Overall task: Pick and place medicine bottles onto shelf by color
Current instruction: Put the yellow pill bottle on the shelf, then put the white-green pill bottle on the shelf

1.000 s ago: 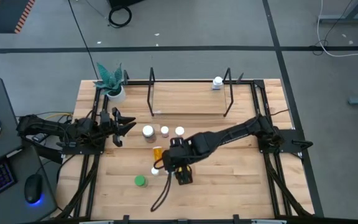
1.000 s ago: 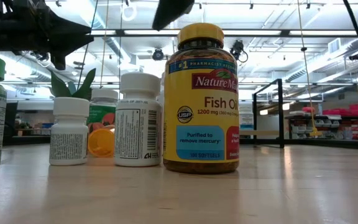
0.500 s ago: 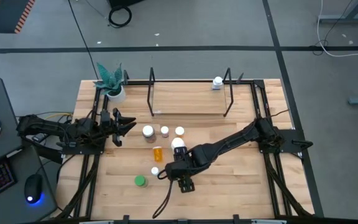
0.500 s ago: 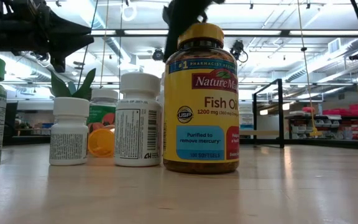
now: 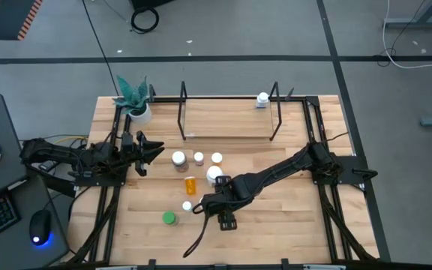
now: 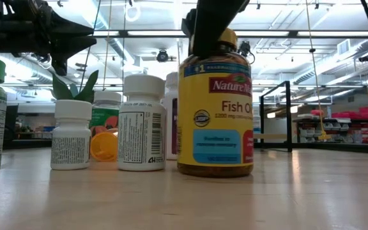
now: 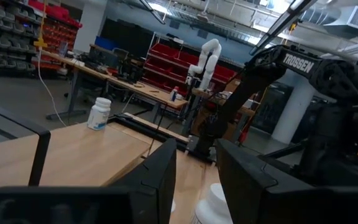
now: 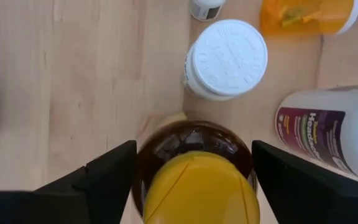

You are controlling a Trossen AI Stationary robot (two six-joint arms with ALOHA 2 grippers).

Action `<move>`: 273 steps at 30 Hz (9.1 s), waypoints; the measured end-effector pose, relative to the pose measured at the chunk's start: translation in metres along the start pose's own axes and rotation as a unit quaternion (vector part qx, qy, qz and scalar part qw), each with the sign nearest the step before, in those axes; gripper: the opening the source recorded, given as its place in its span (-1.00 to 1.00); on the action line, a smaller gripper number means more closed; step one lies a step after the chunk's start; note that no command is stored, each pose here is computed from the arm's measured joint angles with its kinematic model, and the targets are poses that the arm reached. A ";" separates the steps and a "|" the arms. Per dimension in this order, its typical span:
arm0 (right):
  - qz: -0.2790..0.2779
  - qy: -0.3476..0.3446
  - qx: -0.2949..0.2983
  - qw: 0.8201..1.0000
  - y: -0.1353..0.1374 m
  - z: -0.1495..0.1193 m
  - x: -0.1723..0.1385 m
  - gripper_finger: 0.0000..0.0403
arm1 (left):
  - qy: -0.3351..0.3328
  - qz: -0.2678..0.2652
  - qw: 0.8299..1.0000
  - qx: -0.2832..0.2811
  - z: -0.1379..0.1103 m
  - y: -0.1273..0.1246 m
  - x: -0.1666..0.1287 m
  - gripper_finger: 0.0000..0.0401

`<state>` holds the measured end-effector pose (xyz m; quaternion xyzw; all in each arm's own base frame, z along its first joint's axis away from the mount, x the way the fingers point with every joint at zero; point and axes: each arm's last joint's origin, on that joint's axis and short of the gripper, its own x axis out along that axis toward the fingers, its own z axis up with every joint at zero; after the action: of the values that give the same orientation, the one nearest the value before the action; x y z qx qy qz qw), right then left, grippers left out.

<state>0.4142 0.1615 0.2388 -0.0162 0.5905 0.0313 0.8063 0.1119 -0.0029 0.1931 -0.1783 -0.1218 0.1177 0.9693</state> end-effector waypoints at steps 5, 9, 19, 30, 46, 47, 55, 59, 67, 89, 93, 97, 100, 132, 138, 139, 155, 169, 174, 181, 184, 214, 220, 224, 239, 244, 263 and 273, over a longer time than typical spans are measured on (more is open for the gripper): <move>0.000 0.004 0.001 1.000 0.000 -0.001 -0.001 0.40 | 0.000 0.000 1.000 -0.002 0.000 0.000 0.000 -0.41; -0.003 0.016 -0.001 1.000 -0.001 -0.003 -0.002 0.28 | 0.000 0.000 1.000 -0.002 0.000 0.000 0.000 -0.41; -0.004 0.025 -0.001 1.000 -0.004 -0.003 -0.003 0.13 | 0.000 0.000 1.000 -0.002 0.000 0.000 0.000 -0.41; -0.005 0.031 -0.002 1.000 -0.001 0.001 -0.033 0.52 | 0.000 0.000 1.000 -0.002 0.000 0.000 0.000 -0.39; -0.024 0.083 0.001 0.996 0.004 -0.014 -0.022 0.55 | 0.000 0.000 1.000 -0.002 0.000 0.000 0.000 -0.37; -0.025 0.085 -0.002 0.996 0.004 -0.015 -0.020 0.53 | 0.000 0.000 1.000 -0.002 0.000 0.000 0.000 -0.38; -0.020 0.085 -0.009 0.996 0.003 -0.014 -0.018 0.31 | 0.001 0.000 1.000 -0.001 0.000 0.000 0.000 -0.37; -0.016 0.084 -0.016 0.996 0.002 -0.014 -0.019 0.20 | 0.002 0.000 1.000 -0.001 0.000 0.000 0.000 -0.35; -0.018 0.097 -0.018 0.995 -0.006 -0.012 -0.024 0.19 | 0.004 0.001 1.000 0.000 -0.001 0.000 0.000 -0.37; -0.081 0.050 0.067 0.993 -0.120 -0.037 -0.138 0.18 | 0.007 0.002 1.000 -0.009 -0.001 0.000 0.000 -0.34; -0.097 0.030 0.100 0.990 -0.152 -0.048 -0.162 0.20 | 0.007 0.002 1.000 -0.009 -0.001 0.000 0.000 -0.32; -0.110 0.017 0.138 0.984 -0.181 -0.058 -0.177 0.19 | 0.007 0.002 1.000 -0.008 -0.001 0.000 0.000 -0.32; -0.117 0.027 0.147 0.982 -0.198 -0.063 -0.179 0.19 | 0.007 0.002 1.000 -0.008 -0.001 0.000 0.000 -0.33; -0.098 0.100 0.212 0.967 -0.332 -0.127 -0.131 0.20 | 0.009 0.002 0.999 0.048 -0.002 0.001 0.000 -0.31; -0.081 0.091 0.224 0.967 -0.341 -0.133 -0.133 0.20 | 0.007 0.002 0.999 0.051 -0.002 0.001 0.000 -0.31; -0.080 0.091 0.224 0.967 -0.341 -0.134 -0.133 0.20 | 0.007 0.002 0.999 0.051 -0.002 0.000 0.000 -0.30; -0.076 0.105 0.213 0.968 -0.341 -0.138 -0.116 0.21 | 0.008 0.002 0.999 0.049 -0.002 0.001 0.000 -0.29; -0.101 0.113 0.226 0.962 -0.346 -0.142 -0.116 0.30 | 0.008 0.002 0.999 0.050 -0.002 0.000 0.000 -0.31; -0.108 0.117 0.223 0.962 -0.345 -0.142 -0.116 0.40 | 0.008 0.002 0.999 0.051 -0.002 0.000 0.000 -0.29; -0.117 0.099 0.216 0.964 -0.343 -0.132 -0.127 0.51 | 0.008 0.002 0.999 0.051 -0.002 0.001 0.000 -0.28; -0.119 0.091 0.218 0.964 -0.341 -0.129 -0.131 0.54 | 0.008 0.002 0.999 0.051 -0.002 0.001 0.000 -0.30; -0.134 -0.013 0.194 0.972 -0.310 -0.122 -0.175 0.62 | 0.010 0.003 0.997 0.077 -0.002 0.001 0.000 -0.30; -0.133 -0.032 0.197 0.971 -0.301 -0.123 -0.185 0.60 | 0.010 0.003 0.997 0.076 -0.002 0.001 0.000 -0.31; -0.131 -0.041 0.192 0.972 -0.294 -0.118 -0.184 0.60 | 0.010 0.003 0.997 0.076 -0.002 0.001 0.000 -0.28; -0.097 -0.142 0.113 0.979 -0.251 -0.076 -0.173 0.60 | 0.018 0.003 0.990 0.140 -0.004 0.001 0.000 -0.30; -0.072 -0.177 0.087 0.978 -0.238 -0.065 -0.152 0.60 | 0.020 0.004 0.990 0.142 -0.004 0.001 0.000 -0.27; -0.103 -0.274 -0.029 0.956 -0.171 -0.078 -0.105 0.57 | -0.003 0.009 0.998 0.066 0.000 0.001 0.000 -0.28; -0.107 -0.400 -0.036 0.909 -0.146 -0.132 -0.073 0.49 | 0.087 0.045 0.990 0.103 0.037 -0.015 0.013 -0.42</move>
<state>0.2770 0.0052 0.2670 -0.0949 0.2111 -0.0301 0.9724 0.1169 -0.0013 0.2345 -0.0922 -0.0156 0.1573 0.9831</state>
